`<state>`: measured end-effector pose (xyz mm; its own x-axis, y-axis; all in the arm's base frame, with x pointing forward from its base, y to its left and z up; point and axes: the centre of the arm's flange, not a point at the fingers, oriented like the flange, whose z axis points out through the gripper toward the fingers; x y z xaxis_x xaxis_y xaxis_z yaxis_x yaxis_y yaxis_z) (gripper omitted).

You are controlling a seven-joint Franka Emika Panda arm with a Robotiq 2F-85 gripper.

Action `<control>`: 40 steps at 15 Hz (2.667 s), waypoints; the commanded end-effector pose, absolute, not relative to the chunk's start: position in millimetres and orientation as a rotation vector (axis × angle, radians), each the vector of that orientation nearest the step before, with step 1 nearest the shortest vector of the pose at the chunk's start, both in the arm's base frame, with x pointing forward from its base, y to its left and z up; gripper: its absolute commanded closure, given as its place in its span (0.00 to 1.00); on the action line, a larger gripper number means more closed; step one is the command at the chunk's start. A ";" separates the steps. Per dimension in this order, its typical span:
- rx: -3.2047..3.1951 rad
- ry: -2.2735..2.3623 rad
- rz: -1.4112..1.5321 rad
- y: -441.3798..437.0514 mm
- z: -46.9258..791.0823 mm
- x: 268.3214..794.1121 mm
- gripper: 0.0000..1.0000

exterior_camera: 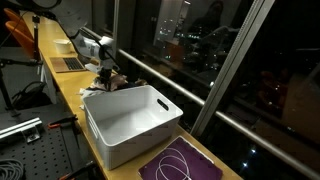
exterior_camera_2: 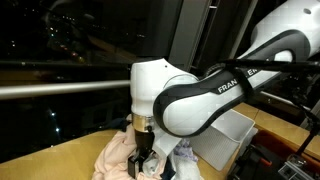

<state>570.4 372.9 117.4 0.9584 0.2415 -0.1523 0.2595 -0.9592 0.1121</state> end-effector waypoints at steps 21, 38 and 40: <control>3.065 0.529 0.048 330.5 277.6 499.1 1.00; 2.953 0.111 0.075 129.5 603.3 475.1 1.00; 2.930 0.076 0.096 106.4 646.5 466.4 1.00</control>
